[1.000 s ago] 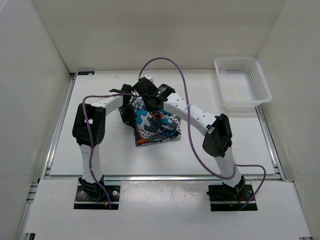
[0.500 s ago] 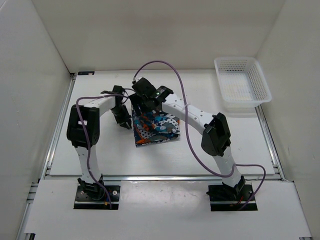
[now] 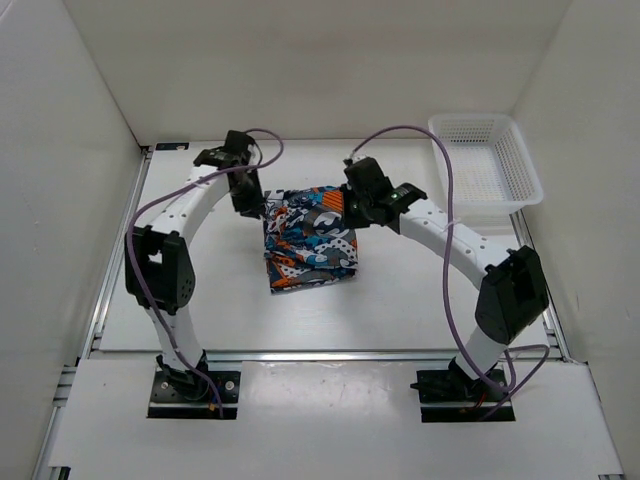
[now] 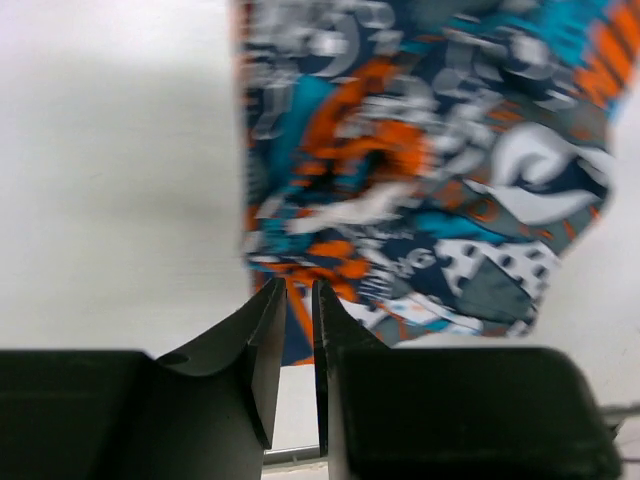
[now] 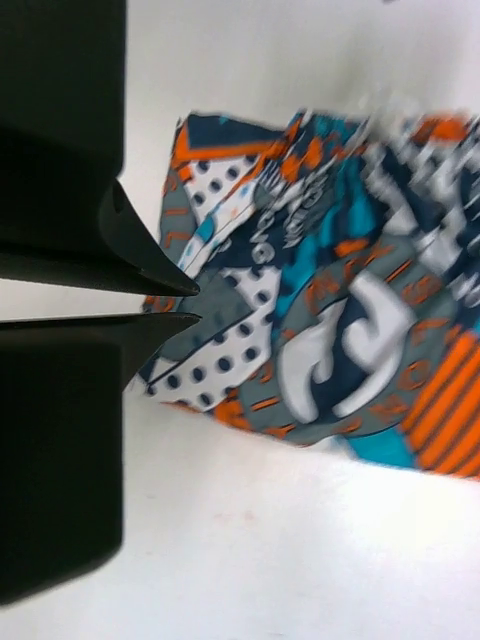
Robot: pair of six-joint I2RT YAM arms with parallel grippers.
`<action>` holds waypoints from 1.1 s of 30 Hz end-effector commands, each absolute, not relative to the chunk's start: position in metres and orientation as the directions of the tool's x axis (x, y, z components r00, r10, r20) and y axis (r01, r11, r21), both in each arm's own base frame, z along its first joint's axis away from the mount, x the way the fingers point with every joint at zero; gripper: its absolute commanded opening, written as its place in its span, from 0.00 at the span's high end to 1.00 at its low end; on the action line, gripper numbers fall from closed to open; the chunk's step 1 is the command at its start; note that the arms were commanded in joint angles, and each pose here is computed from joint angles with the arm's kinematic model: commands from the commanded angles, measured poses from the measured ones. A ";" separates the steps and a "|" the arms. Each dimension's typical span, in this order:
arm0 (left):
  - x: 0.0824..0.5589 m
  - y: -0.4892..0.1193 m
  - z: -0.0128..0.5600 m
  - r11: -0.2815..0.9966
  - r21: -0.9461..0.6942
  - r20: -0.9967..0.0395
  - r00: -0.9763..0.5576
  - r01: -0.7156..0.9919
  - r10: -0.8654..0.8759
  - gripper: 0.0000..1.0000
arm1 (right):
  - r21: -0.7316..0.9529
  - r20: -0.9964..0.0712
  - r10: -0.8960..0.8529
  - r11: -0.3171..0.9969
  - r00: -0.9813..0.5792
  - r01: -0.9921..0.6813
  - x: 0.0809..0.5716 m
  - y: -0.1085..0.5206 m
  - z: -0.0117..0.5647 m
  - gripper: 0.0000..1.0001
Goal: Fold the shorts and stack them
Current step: Fold the shorts
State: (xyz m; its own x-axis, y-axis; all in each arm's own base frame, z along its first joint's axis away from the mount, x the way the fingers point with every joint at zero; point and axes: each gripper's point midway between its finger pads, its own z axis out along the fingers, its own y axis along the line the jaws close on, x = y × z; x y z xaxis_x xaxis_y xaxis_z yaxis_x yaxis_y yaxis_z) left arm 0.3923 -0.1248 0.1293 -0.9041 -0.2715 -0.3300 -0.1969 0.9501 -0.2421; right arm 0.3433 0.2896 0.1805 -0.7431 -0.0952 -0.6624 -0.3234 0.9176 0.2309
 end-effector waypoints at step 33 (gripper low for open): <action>0.467 -0.181 0.170 0.960 -0.275 -0.415 -0.907 0.055 -0.067 0.28 | 0.187 -0.645 0.127 0.982 -0.753 0.006 0.304 0.152 0.190 0.27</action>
State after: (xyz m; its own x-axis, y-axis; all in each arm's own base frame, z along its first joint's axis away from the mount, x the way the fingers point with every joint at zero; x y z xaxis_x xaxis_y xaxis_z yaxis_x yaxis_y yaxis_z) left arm 0.4635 -0.1768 0.0481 -0.9783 -0.0727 -0.1941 -0.0287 0.9749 -0.2207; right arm 0.2956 0.1677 0.1426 -0.8373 0.0735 -0.5417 -0.0409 0.9797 0.1961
